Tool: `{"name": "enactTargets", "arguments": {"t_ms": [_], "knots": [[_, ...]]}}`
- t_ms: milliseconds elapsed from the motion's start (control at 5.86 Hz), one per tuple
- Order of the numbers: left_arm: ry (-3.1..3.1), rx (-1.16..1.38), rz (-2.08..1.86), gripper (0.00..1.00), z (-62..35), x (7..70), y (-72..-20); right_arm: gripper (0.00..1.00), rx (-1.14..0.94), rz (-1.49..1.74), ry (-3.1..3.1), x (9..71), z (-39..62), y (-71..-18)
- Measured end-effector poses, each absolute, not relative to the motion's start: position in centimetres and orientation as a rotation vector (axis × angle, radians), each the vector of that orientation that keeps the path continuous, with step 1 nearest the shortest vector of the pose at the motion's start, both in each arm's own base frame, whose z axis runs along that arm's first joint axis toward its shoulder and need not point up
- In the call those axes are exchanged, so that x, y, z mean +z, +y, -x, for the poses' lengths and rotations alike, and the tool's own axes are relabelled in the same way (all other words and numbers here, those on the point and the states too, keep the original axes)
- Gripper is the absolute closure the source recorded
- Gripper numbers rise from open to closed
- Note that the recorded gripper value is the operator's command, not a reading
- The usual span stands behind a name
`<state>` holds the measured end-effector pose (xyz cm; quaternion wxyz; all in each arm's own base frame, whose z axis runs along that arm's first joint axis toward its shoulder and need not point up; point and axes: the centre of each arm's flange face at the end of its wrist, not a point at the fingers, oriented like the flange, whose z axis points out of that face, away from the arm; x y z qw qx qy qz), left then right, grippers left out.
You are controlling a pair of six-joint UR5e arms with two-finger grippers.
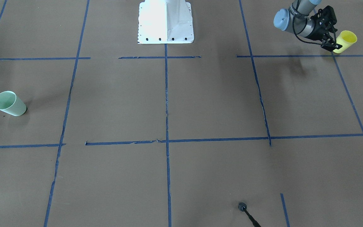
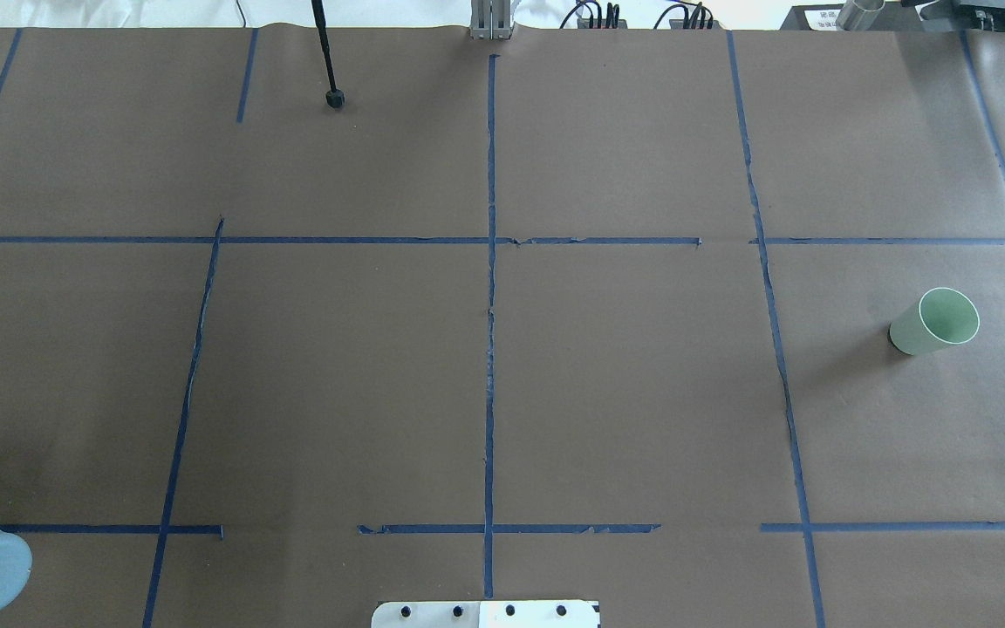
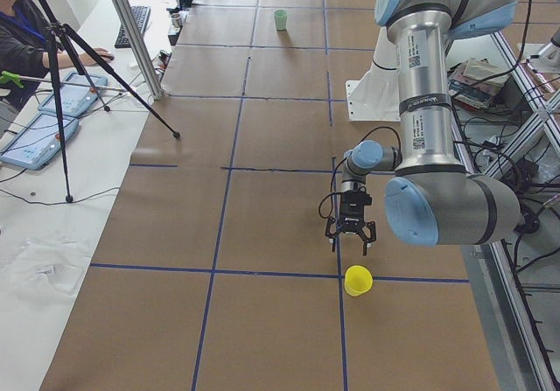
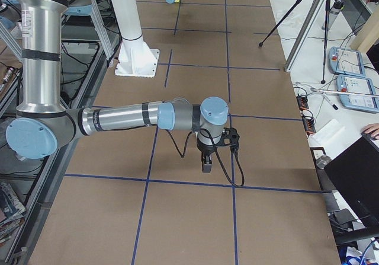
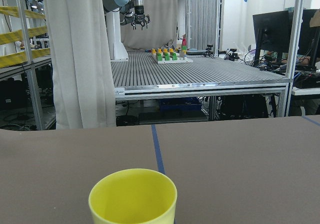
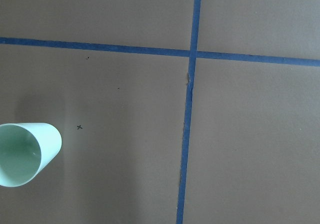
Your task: Transfer and stack yellow cup on green cup
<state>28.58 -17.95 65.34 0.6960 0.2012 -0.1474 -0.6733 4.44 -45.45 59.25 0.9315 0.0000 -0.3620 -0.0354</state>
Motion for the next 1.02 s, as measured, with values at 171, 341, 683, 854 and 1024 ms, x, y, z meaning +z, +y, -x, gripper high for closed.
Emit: {"name": "enactTargets", "arguments": {"t_ms": [171, 341, 683, 854, 1024], "knots": [[-0.34, -1.528, -0.463, 0.0, -29.3, 66.3, -17.5, 0.0, -0.075, -0.003, -0.74, 59.2, -4.4, -45.5], [-0.349, -1.547, -0.475, 0.0, -29.5, 67.1, -17.4, 0.0, -0.077, -0.005, -0.74, 59.1, -4.4, -45.5], [-0.386, -1.558, -0.514, 0.0, -29.2, 69.6, -17.3, 0.0, -0.081, -0.014, -0.74, 58.7, -4.3, -45.9], [-0.4, -1.56, -0.529, 0.0, -29.0, 71.0, -17.3, 0.0, -0.083, -0.017, -0.74, 58.5, -4.3, -46.1], [-0.406, -1.561, -0.536, 0.0, -28.8, 72.4, -17.3, 0.0, -0.086, -0.02, -0.74, 58.3, -4.2, -46.2]]}}
